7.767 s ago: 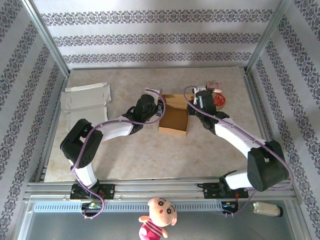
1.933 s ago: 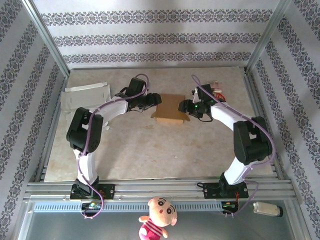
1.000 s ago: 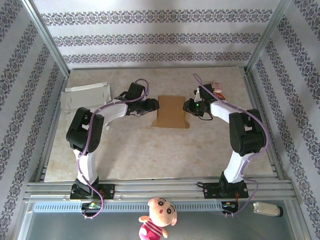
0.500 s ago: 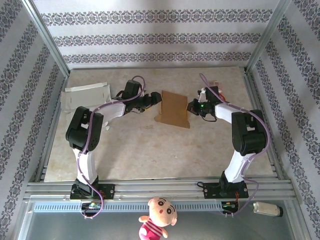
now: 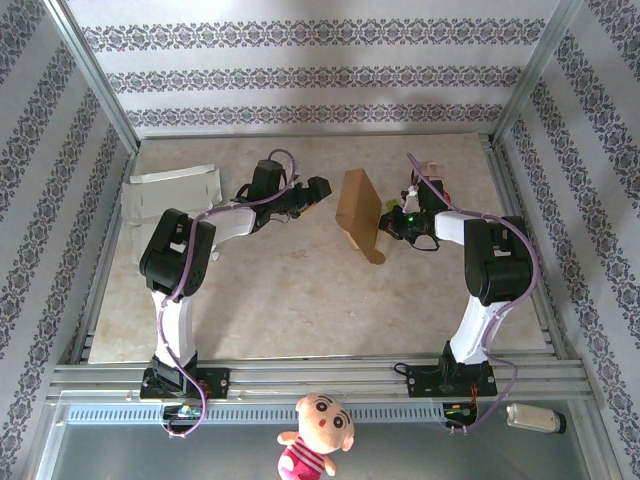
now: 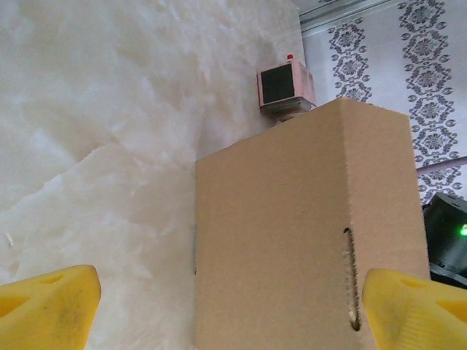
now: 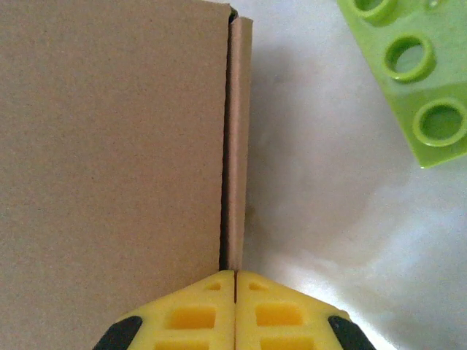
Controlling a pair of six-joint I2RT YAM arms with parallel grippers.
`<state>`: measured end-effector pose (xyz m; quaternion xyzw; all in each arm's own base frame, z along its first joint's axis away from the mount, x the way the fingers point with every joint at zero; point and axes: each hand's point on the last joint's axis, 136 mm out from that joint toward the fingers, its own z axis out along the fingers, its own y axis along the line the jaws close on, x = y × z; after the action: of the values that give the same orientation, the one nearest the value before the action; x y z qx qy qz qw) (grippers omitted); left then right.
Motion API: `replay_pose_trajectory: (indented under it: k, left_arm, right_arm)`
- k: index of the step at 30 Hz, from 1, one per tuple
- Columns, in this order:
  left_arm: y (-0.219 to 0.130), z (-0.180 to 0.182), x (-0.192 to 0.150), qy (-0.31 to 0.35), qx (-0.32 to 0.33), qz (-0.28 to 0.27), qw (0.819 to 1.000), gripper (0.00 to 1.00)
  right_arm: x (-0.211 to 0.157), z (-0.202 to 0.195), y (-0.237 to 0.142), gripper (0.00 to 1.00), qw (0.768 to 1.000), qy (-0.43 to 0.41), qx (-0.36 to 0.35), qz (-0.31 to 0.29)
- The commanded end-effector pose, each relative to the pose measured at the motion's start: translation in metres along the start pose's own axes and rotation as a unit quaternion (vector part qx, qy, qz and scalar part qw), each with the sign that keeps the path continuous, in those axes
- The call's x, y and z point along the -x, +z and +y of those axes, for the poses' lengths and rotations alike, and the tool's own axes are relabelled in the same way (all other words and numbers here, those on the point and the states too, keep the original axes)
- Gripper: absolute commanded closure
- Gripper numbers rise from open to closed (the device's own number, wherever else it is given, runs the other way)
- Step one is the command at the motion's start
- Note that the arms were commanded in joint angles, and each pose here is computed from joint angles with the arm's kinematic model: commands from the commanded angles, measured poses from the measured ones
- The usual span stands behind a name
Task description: Fold the paper box
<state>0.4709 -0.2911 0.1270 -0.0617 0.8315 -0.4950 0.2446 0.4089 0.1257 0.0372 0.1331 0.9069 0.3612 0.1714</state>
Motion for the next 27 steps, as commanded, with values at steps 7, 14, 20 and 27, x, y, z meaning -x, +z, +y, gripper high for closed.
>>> replay_pose_trajectory:
  k: [7, 14, 20, 27]
  left_arm:
    - [0.012, -0.051, -0.009, 0.108, 0.041, 0.028, 0.993, 0.01]
    - [0.035, -0.04, -0.032, 0.08, 0.039, 0.055, 0.994, 0.0]
    - [0.037, -0.037, -0.036, 0.075, 0.047, 0.061, 0.994, 0.2]
    - [0.025, -0.028, -0.033, 0.062, 0.098, 0.061, 0.991, 0.52]
  right_arm:
    - [-0.007, 0.006, -0.009, 0.93, 1.0, -0.005, -0.004, -0.001]
    - [-0.007, 0.006, -0.008, 0.93, 1.0, -0.002, -0.002, 0.0]
    - [-0.006, 0.011, -0.013, 0.92, 1.0, -0.009, 0.0, -0.004]
    - [0.003, 0.03, -0.035, 0.69, 0.999, -0.028, 0.007, -0.038]
